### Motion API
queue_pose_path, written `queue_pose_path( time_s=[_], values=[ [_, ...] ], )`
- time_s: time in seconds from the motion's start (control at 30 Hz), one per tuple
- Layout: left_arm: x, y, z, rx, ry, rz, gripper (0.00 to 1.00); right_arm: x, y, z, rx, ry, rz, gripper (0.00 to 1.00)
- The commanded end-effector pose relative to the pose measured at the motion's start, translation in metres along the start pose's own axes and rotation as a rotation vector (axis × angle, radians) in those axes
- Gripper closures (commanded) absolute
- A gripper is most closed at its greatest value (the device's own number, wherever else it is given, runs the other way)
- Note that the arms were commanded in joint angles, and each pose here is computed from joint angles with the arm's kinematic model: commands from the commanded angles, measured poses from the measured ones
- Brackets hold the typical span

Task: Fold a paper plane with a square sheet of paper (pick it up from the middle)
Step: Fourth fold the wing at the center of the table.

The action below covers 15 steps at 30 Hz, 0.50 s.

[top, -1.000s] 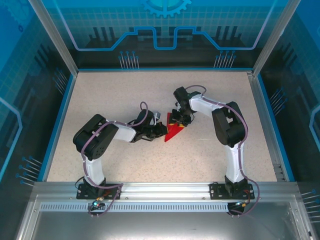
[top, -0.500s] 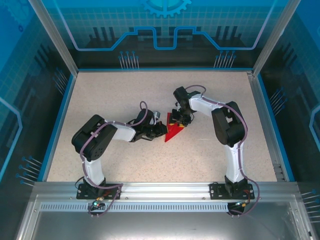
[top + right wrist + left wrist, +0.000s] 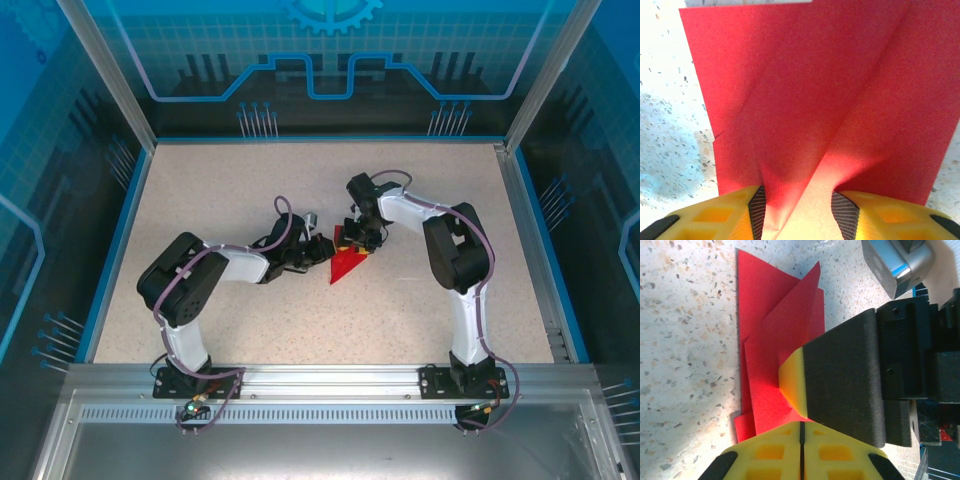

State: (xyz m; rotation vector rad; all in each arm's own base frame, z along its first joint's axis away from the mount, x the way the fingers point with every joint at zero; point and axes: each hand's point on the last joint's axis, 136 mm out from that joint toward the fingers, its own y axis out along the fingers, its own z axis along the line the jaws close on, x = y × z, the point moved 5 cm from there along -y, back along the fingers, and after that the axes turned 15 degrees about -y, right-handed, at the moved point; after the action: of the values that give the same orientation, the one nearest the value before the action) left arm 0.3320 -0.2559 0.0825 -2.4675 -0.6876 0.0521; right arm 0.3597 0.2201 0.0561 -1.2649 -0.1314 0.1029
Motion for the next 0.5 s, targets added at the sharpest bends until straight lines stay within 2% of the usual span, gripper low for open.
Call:
queue_pose_path(
  time_s=[0.0, 0.47],
  values=[
    [-0.001, 0.004, -0.001, -0.016, -0.019, 0.006, 0.92, -0.045, 0.06, -0.045, -0.191, 0.07, 0.221, 0.53],
    [-0.012, 0.008, 0.005, -0.014, 0.005, 0.092, 0.99, -0.043, 0.063, -0.043, -0.15, 0.086, 0.232, 0.51]
  ],
)
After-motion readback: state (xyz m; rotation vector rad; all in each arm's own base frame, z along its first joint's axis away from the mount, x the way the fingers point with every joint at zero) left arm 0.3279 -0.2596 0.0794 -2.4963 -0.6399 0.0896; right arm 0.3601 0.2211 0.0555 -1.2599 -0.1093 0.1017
